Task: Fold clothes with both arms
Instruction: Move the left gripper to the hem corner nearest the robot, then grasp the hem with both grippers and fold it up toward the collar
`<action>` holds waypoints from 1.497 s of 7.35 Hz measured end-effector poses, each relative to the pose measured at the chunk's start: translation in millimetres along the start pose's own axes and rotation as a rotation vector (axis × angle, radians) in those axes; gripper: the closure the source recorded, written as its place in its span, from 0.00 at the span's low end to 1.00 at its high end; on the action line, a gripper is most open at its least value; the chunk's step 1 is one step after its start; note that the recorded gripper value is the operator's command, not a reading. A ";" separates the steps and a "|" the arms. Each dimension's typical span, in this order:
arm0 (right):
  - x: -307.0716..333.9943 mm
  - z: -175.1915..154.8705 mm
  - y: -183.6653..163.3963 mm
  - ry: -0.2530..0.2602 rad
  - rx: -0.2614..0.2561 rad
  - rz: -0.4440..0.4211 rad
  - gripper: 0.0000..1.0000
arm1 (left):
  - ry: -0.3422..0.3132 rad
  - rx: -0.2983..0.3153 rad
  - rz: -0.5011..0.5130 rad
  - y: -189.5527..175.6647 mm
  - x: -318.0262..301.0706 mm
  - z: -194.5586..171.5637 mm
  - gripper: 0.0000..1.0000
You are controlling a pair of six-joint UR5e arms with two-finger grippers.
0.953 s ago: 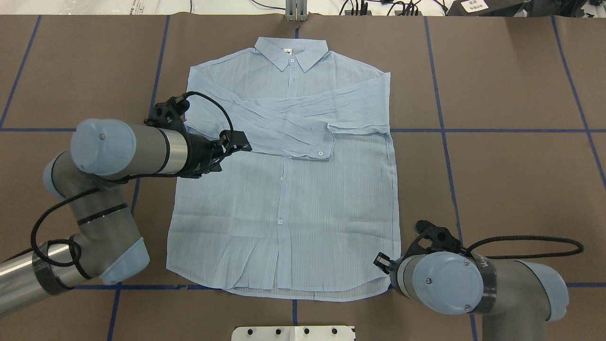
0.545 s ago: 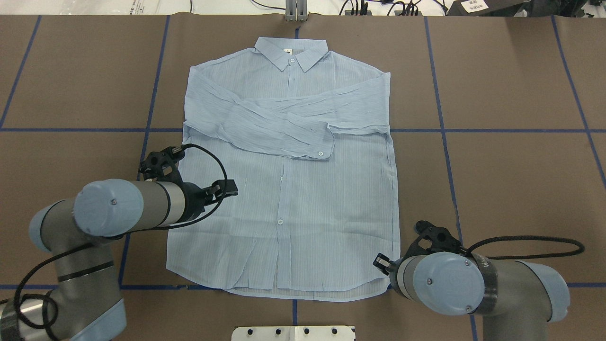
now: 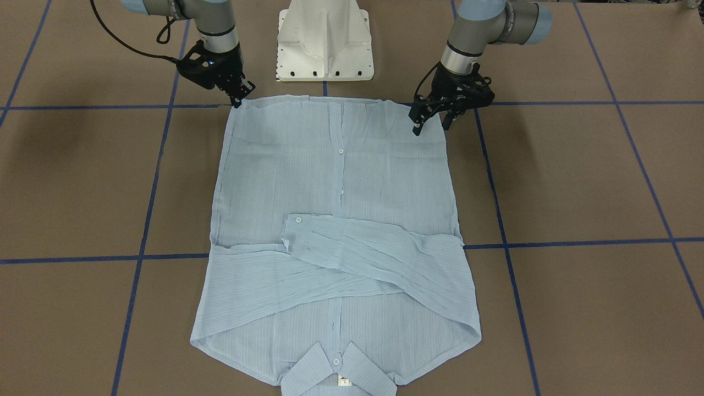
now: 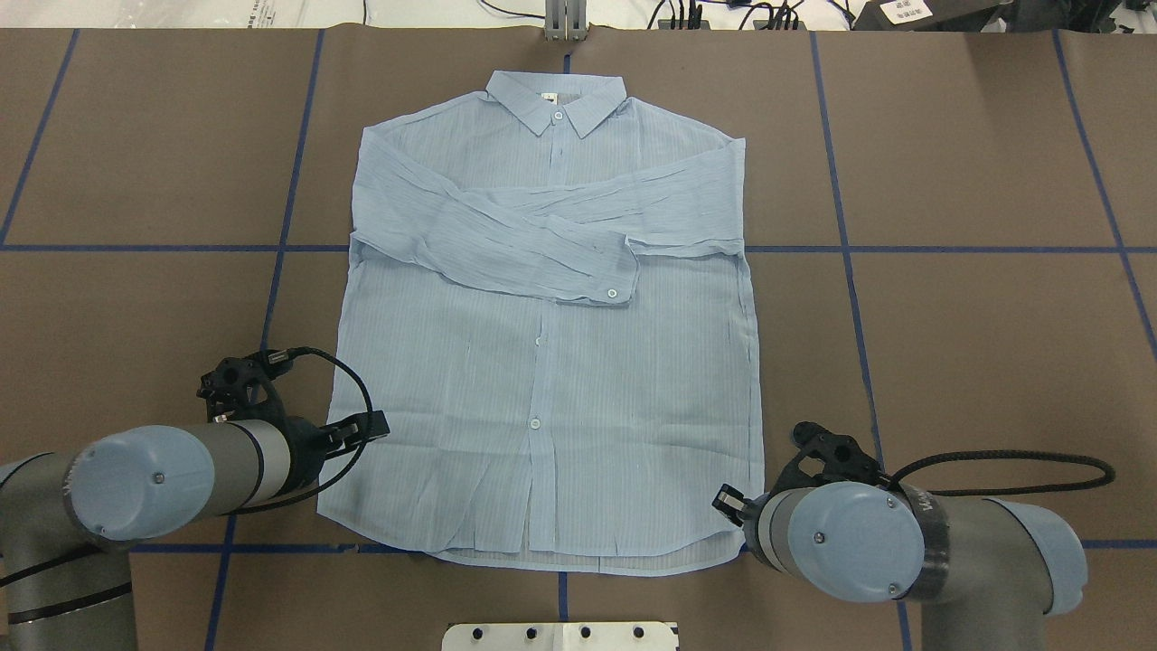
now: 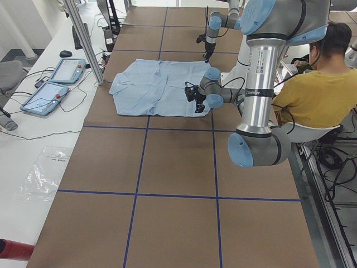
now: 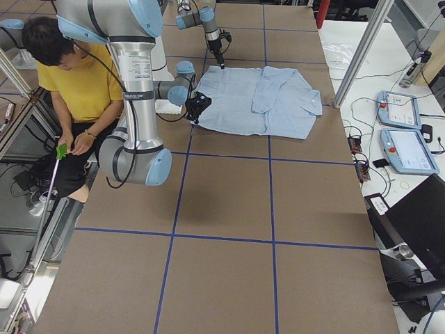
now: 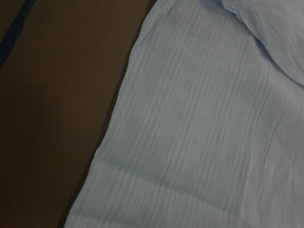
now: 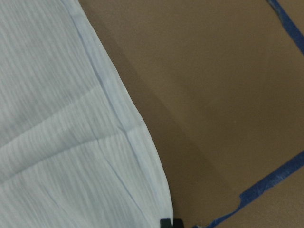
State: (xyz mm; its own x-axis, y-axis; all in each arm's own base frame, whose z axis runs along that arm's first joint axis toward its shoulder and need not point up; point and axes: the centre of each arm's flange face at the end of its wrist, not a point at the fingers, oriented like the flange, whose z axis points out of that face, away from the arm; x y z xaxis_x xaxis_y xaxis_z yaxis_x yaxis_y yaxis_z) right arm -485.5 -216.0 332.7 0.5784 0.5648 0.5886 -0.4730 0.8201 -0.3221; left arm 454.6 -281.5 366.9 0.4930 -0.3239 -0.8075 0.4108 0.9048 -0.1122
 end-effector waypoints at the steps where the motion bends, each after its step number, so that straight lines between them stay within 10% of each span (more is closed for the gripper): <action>1: -0.1 0.0 0.2 0.000 0.000 0.000 1.00 | -0.029 -0.003 -0.010 9.0 -5.9 1.0 0.12; 4: -0.2 0.3 0.3 0.000 0.000 0.000 1.00 | -0.071 -0.016 -0.047 37.6 -22.1 7.9 0.35; 7: -1.0 -0.7 1.0 -0.003 -0.002 -0.001 1.00 | -0.079 -0.028 -0.057 48.5 -24.9 9.5 1.00; 11: -3.2 -5.9 1.2 -0.014 -0.005 0.000 1.00 | -0.068 -0.039 -0.060 49.5 -14.6 -11.6 1.00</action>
State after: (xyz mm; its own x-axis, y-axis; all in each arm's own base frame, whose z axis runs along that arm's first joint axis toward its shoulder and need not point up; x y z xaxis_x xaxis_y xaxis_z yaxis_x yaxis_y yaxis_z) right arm -484.1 -216.2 326.1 0.5687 0.5638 0.5989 -0.4697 0.8203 -0.3262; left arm 458.9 -228.8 366.4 0.5200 -0.3946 -0.7575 0.4112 0.8930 -0.1829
